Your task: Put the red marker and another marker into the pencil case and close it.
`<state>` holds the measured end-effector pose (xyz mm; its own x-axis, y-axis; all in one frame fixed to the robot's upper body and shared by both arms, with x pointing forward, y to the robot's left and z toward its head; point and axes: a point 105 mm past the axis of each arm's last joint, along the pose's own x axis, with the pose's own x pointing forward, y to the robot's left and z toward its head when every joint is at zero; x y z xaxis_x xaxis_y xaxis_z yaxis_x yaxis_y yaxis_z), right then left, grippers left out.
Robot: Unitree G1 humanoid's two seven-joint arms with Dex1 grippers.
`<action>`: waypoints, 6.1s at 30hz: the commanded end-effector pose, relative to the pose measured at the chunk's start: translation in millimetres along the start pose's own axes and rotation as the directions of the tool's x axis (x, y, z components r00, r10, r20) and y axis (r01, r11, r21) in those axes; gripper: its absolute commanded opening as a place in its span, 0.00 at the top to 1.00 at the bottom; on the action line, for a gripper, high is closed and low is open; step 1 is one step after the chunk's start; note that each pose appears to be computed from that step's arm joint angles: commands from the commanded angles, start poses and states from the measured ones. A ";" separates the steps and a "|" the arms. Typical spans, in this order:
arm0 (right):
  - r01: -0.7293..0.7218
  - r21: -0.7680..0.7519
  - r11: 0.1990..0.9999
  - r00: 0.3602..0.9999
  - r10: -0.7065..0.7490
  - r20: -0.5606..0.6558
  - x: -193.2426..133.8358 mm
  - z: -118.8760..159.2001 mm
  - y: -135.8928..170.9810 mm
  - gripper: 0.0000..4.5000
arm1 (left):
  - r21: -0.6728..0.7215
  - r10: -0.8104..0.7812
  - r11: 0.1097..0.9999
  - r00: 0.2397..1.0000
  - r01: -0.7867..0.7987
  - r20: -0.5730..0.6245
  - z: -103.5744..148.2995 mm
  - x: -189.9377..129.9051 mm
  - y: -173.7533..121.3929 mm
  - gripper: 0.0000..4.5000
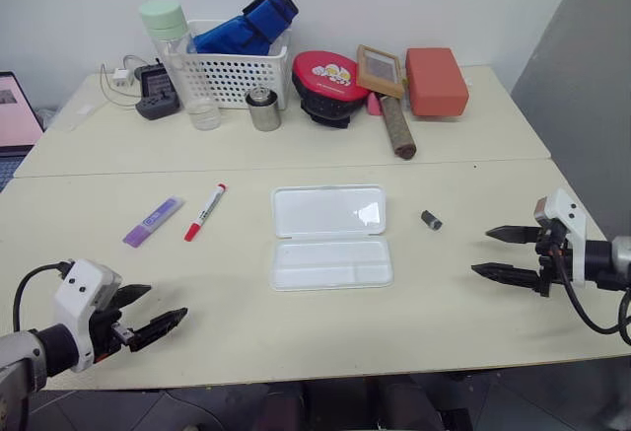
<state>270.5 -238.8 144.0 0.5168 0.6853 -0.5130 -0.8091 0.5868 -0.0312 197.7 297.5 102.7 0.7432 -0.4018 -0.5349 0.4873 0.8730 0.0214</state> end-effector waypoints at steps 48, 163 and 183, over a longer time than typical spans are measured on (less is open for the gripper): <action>-0.103 -0.179 0.978 0.968 0.140 0.210 14.8 56.9 62.9 0.00 | 0.511 -0.620 0.618 0.770 0.598 -0.152 63.6 142.4 -140.7 0.41; -0.191 -0.328 0.925 0.848 0.324 0.419 31.2 124.5 87.8 0.00 | -0.084 0.198 0.978 0.972 -0.188 0.126 96.2 134.0 57.7 0.09; -0.192 -0.315 0.929 0.852 0.317 0.417 31.8 122.5 88.2 0.00 | -0.043 0.178 0.984 0.959 -0.173 0.222 114.7 130.5 49.7 0.71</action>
<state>255.0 -113.2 220.8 0.3084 0.9449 -0.1099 -0.9432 0.2888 -0.1642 370.1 251.8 108.1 0.8674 -0.3068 -0.3917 0.3514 0.9351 0.0457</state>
